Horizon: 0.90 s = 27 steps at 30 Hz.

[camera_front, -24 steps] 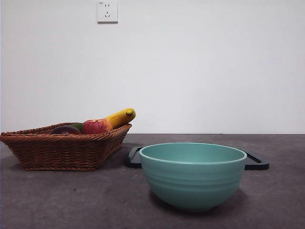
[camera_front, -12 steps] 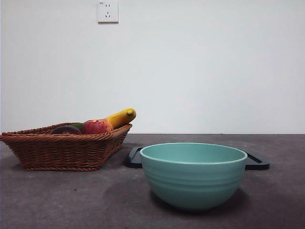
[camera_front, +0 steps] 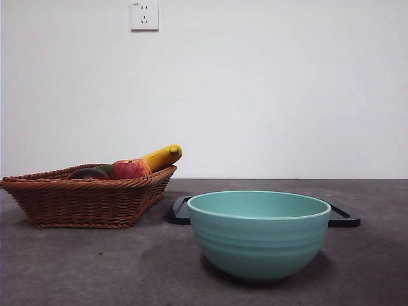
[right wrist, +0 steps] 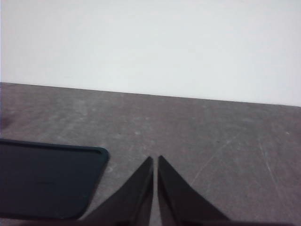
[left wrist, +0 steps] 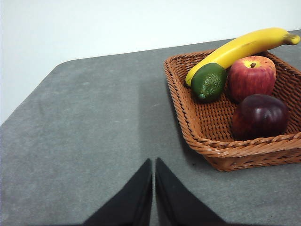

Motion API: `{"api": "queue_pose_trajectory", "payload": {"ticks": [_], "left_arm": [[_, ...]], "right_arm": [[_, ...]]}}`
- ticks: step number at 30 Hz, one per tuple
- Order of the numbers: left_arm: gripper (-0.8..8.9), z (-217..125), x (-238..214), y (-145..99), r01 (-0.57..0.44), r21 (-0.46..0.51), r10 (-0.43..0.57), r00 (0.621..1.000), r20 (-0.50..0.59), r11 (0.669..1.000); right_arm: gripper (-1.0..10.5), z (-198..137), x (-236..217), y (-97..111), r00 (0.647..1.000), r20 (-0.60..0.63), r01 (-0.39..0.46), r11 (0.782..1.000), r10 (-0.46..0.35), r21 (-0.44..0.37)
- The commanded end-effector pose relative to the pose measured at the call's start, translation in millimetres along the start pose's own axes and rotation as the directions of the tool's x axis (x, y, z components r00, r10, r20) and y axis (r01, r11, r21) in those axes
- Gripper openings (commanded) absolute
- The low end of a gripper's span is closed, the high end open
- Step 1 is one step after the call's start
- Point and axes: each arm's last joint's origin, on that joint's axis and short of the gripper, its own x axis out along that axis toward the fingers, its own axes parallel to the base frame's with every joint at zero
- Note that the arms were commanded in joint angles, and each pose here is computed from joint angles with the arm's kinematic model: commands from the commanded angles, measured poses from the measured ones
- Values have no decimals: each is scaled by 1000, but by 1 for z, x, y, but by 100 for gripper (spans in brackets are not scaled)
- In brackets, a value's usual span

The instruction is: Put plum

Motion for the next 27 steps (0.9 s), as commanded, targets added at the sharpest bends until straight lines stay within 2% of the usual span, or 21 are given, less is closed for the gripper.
{"api": "queue_pose_trajectory", "payload": {"ticks": [1,5,17,27], "left_arm": [[8,-7,2,-1,-1,-4,1,1000,-27,1000],[8,-7,2,-1,-1,-5,1,1000,-27,1000],[8,-8,2,-1,-2,-5,1,1000,-28,1000],[8,-7,2,-1,-1,-5,1,1000,-27,1000]], "right_arm": [[5,-3,0,0,1000,15,8,1000,-8,17],[5,-13,0,0,1000,3,7,1000,-7,29],[5,-31,-1,0,984,-178,12,998,-1,58],[5,-29,-1,0,987,-163,11,998,-1,62]]}}
